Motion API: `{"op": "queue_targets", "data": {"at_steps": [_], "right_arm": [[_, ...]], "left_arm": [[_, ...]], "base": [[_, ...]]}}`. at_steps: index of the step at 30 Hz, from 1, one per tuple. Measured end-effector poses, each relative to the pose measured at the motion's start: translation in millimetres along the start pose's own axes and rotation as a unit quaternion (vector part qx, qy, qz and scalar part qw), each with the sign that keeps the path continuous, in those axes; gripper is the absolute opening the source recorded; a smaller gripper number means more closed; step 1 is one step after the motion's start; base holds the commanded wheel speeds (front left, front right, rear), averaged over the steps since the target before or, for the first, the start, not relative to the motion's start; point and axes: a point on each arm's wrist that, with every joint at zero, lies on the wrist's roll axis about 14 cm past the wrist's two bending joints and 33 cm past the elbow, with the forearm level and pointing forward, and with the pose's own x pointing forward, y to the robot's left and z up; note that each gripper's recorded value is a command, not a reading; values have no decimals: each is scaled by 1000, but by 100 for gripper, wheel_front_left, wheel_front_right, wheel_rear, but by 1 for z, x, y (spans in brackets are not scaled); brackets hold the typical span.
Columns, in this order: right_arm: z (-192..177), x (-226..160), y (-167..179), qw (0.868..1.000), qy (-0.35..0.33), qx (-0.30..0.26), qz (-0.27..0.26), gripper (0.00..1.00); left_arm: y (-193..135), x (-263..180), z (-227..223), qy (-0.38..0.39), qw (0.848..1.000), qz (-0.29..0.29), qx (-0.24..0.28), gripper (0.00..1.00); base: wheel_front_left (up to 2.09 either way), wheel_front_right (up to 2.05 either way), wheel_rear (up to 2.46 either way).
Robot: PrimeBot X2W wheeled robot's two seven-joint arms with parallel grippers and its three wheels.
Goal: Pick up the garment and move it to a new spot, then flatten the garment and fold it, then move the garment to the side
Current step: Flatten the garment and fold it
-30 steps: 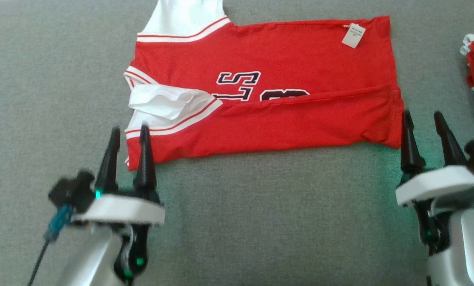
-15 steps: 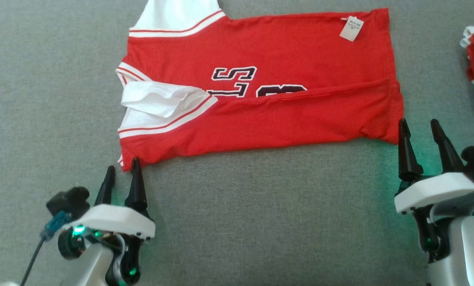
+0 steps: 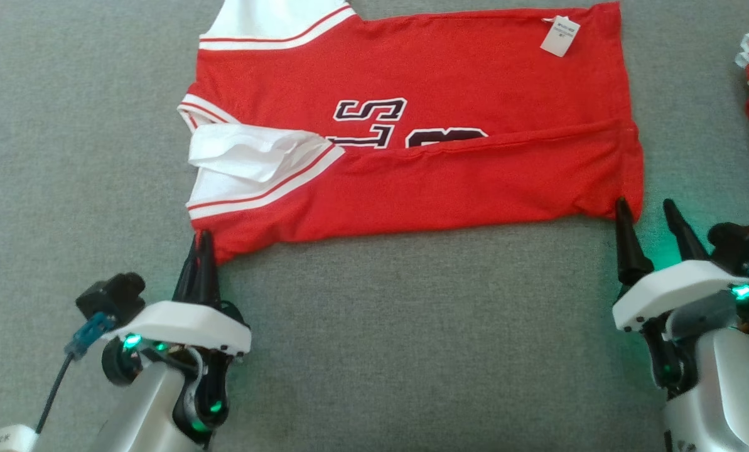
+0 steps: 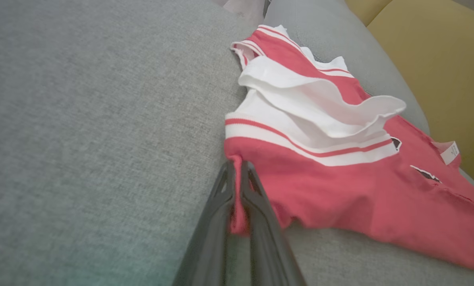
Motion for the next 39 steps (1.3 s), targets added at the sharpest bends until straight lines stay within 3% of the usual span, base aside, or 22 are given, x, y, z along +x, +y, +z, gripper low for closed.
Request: {"op": "queue_targets", "data": {"at_steps": [5, 6, 7, 8, 9, 10, 11, 19, 24, 28, 38, 39], "right_arm": [[-16, 11, 10, 999, 39, 12, 13, 100], [-17, 12, 12, 999, 43, 14, 16, 91], [-16, 14, 14, 999, 43, 16, 18, 71], [-16, 15, 15, 999, 44, 20, 19, 42], [-15, 16, 16, 998, 44, 25, 21, 30], [-15, 16, 16, 998, 44, 25, 21, 11], [-14, 17, 18, 998, 44, 29, 24, 1], [13, 9, 16, 998, 0, 53, 22, 0], [39, -8, 9, 999, -28, 39, 14, 0], [11, -37, -1, 999, 14, 29, 1, 0], [-29, -78, -19, 997, 62, 42, -25, 0], [-32, -79, -20, 997, 65, 44, -27, 7]], "left_arm": [[-13, -1, 22, -42, 999, -21, 12, 0], [-16, -1, 27, -51, 998, -26, 13, 0], [-18, -2, 30, -57, 998, -29, 15, 0], [-19, -3, 34, -63, 997, -31, 17, 0], [-21, -4, 37, -67, 997, -34, 17, 0], [-21, -4, 37, -67, 997, -34, 17, 0], [-22, -5, 40, -72, 997, -37, 18, 0], [-43, -22, 75, -120, 988, -75, 52, 0], [-63, -41, 93, -138, 982, -106, 77, 0], [-71, -63, 73, -102, 984, -118, 83, 0], [-31, -91, 9, -15, 998, -51, 46, 0], [-27, -91, 5, -8, 998, -44, 43, 0]], "base": [[0, 0, 0], [0, 0, 0], [0, 0, 0], [0, 0, 0], [0, 0, 0], [0, 0, 0], [0, 0, 0], [0, 0, 0], [0, 0, 0], [0, 0, 0], [0, 0, 0], [0, 0, 0]]}}
